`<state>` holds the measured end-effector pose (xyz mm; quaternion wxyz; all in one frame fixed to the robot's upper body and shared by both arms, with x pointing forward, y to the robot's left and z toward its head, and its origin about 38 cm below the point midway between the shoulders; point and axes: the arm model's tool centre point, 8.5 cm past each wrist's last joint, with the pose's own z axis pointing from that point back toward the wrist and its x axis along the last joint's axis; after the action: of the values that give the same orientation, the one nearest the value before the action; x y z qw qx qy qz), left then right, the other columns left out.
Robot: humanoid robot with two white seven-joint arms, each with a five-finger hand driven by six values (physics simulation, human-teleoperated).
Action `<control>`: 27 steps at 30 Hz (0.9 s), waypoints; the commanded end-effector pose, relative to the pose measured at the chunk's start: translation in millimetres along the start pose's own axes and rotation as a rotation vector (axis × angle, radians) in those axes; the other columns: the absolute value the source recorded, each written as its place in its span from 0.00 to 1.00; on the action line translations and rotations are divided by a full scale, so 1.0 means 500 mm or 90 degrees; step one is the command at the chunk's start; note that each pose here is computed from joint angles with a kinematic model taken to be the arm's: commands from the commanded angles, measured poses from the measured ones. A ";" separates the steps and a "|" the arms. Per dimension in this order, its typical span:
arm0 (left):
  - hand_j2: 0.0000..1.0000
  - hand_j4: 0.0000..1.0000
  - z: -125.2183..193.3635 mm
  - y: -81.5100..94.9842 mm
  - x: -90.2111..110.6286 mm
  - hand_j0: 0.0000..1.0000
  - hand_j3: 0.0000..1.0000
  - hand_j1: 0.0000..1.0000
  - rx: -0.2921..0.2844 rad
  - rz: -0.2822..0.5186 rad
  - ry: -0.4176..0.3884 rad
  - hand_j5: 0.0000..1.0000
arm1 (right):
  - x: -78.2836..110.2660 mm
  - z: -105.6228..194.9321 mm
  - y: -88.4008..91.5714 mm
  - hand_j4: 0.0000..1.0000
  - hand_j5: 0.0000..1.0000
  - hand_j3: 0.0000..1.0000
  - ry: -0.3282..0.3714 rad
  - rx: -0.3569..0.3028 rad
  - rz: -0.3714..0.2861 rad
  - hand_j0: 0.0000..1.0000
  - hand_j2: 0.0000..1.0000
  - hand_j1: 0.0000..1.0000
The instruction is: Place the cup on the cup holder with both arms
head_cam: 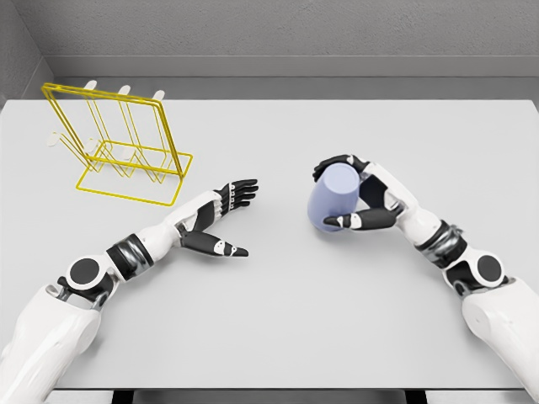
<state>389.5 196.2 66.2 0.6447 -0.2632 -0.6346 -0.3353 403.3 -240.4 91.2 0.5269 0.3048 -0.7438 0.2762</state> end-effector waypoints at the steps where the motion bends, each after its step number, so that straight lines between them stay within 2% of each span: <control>1: 1.00 1.00 0.001 0.001 0.001 1.00 1.00 1.00 0.000 0.002 -0.002 1.00 | -0.007 -0.017 0.019 0.67 0.67 0.67 -0.011 0.003 -0.015 0.67 0.67 0.67; 11: 1.00 1.00 0.000 0.010 0.008 1.00 1.00 1.00 0.004 -0.002 -0.005 1.00 | -0.050 -0.049 0.074 0.68 0.68 0.68 0.010 0.043 -0.030 0.68 0.68 0.68; 14: 1.00 1.00 -0.002 0.011 0.014 1.00 1.00 1.00 0.004 -0.016 -0.023 1.00 | -0.058 -0.052 0.083 0.68 0.68 0.68 0.015 0.048 -0.036 0.68 0.68 0.68; 15: 1.00 1.00 -0.004 0.011 0.015 1.00 1.00 1.00 0.004 -0.016 -0.023 1.00 | -0.058 -0.066 0.091 0.68 0.68 0.68 0.006 0.050 -0.040 0.68 0.68 0.68; 21: 1.00 1.00 -0.003 0.011 0.012 1.00 1.00 1.00 0.004 -0.014 -0.021 1.00 | -0.074 -0.069 0.105 0.69 0.69 0.69 0.020 0.061 -0.049 0.69 0.69 0.69; 23: 1.00 1.00 0.007 0.025 0.015 1.00 1.00 1.00 0.015 -0.020 -0.018 1.00 | -0.075 -0.070 0.109 0.70 0.70 0.70 0.020 0.063 -0.051 0.70 0.70 0.70; 24: 1.00 1.00 0.009 0.027 0.016 1.00 1.00 1.00 0.016 -0.020 -0.018 1.00 | -0.075 -0.070 0.109 0.72 0.72 0.72 0.020 0.063 -0.051 0.72 0.72 0.72; 27: 1.00 1.00 0.010 0.029 0.014 1.00 1.00 1.00 0.017 -0.020 -0.016 1.00 | -0.074 -0.069 0.105 0.91 0.91 0.91 0.021 0.063 -0.048 0.91 0.91 0.91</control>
<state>396.6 206.4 74.2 0.6340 -0.2486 -0.6506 -0.3361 394.7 -173.8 61.5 0.5320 0.3514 -0.7086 0.3022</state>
